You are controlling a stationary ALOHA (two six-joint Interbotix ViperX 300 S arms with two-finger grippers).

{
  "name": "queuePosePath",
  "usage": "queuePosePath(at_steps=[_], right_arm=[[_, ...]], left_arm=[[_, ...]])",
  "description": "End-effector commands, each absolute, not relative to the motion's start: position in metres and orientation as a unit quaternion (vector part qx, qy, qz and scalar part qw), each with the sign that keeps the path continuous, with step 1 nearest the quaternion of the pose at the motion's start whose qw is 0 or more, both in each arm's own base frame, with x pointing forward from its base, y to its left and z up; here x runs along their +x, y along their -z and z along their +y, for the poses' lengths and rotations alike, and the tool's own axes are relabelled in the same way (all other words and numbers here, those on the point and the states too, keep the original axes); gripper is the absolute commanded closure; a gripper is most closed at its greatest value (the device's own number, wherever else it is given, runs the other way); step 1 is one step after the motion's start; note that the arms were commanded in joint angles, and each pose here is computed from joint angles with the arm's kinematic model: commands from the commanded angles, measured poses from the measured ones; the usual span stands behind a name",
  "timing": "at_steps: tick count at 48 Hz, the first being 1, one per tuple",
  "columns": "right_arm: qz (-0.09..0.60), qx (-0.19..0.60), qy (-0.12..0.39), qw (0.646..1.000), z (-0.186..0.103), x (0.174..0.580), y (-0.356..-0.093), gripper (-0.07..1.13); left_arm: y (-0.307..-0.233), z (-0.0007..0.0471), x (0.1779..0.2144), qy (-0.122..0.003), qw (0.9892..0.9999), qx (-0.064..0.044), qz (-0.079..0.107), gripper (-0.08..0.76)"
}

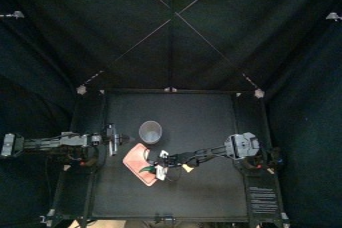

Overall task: Pick the green pepper then place it on the pink plate
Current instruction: Drop green pepper on the pink plate and return to neutral

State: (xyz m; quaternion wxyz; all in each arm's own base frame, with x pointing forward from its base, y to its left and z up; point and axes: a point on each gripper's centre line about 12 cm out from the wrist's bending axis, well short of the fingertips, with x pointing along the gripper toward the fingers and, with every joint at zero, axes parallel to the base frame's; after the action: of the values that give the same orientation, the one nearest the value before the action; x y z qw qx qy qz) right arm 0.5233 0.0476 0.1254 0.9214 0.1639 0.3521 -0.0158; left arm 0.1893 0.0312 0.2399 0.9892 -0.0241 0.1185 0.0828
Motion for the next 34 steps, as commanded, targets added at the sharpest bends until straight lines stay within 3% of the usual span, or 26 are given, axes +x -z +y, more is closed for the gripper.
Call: queuePosePath(at_steps=[1, 12, 17, 34], right_arm=[[0.324, 0.160, 0.019, 0.932, 0.036, 0.537, -0.145, 0.35], [0.315, 0.149, 0.027, 0.937, 0.022, 0.544, -0.149, 0.17], [0.303, 0.146, 0.025, 0.941, 0.021, 0.545, -0.162, 0.16], [0.223, 0.075, -0.001, 0.972, 0.022, 0.520, -0.248, 0.16]], left_arm=[[-0.2450, 0.0326, 0.1906, -0.086, 0.9900, -0.025, 0.109, 0.631], [-0.2412, 0.0325, 0.1897, -0.086, 0.9894, -0.026, 0.114, 0.631], [-0.2411, 0.0324, 0.1897, -0.086, 0.9893, -0.026, 0.115, 0.631], [-0.2431, 0.0325, 0.1902, -0.086, 0.9897, -0.027, 0.111, 0.631]])
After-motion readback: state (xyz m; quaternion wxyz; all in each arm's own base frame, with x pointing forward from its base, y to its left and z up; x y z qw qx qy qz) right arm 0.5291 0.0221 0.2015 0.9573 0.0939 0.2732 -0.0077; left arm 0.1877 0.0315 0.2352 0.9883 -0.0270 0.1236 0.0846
